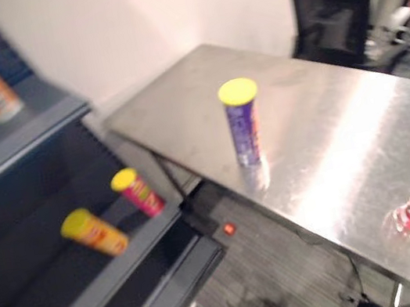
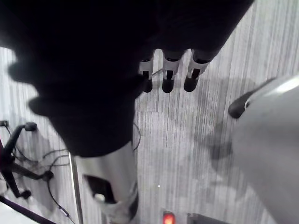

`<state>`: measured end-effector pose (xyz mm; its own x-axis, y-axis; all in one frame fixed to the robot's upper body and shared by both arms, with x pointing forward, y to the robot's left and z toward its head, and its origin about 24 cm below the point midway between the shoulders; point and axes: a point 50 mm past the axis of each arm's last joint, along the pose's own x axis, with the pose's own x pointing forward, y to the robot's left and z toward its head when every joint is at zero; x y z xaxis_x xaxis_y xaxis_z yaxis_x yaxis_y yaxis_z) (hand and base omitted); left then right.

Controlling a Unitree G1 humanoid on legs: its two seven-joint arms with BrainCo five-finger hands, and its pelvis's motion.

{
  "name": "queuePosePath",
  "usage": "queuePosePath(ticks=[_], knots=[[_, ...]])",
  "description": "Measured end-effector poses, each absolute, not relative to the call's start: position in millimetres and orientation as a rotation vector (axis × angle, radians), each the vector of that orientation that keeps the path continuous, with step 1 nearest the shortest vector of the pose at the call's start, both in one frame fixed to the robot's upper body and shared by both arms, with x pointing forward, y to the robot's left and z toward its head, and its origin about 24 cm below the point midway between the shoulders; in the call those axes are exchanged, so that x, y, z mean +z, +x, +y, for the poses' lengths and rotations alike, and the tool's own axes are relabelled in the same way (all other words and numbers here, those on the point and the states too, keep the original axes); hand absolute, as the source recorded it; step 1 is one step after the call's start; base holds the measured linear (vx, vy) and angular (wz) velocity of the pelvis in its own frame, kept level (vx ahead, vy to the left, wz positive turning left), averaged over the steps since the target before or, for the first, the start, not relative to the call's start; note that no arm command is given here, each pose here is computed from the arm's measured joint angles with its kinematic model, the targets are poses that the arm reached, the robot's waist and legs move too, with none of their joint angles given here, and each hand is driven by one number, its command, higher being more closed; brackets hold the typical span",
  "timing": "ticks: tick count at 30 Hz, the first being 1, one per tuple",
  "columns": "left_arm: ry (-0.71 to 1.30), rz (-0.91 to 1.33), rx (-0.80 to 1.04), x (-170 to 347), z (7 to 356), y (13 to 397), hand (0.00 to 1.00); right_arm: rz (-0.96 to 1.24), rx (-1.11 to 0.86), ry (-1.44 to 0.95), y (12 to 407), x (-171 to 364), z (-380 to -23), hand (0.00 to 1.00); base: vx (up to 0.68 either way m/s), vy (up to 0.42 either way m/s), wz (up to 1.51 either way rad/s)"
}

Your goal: Put the gum and the chips on the shelf.

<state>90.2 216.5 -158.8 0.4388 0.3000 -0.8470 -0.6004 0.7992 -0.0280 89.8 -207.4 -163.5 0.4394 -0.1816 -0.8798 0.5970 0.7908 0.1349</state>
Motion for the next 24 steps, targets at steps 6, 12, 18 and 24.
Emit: queuePosePath(ticks=[6,12,18,24], knots=[[-0.349,0.975,0.600,-160,216,85,0.00,1.046,-0.473,0.412,72,-165,-211,0.00,0.25,0.384,-1.28],[-0.347,0.981,0.576,-160,210,89,0.00,1.094,-0.528,0.454,47,-169,-206,0.00,0.06,0.377,-0.68],[-0.333,0.996,0.516,-162,195,93,0.00,1.014,-0.696,0.579,46,-167,-212,0.00,-0.19,0.180,-1.30],[-0.301,0.979,0.459,-160,192,98,0.00,1.078,-0.735,0.582,19,-169,-211,0.00,-0.15,-0.059,-0.15]])
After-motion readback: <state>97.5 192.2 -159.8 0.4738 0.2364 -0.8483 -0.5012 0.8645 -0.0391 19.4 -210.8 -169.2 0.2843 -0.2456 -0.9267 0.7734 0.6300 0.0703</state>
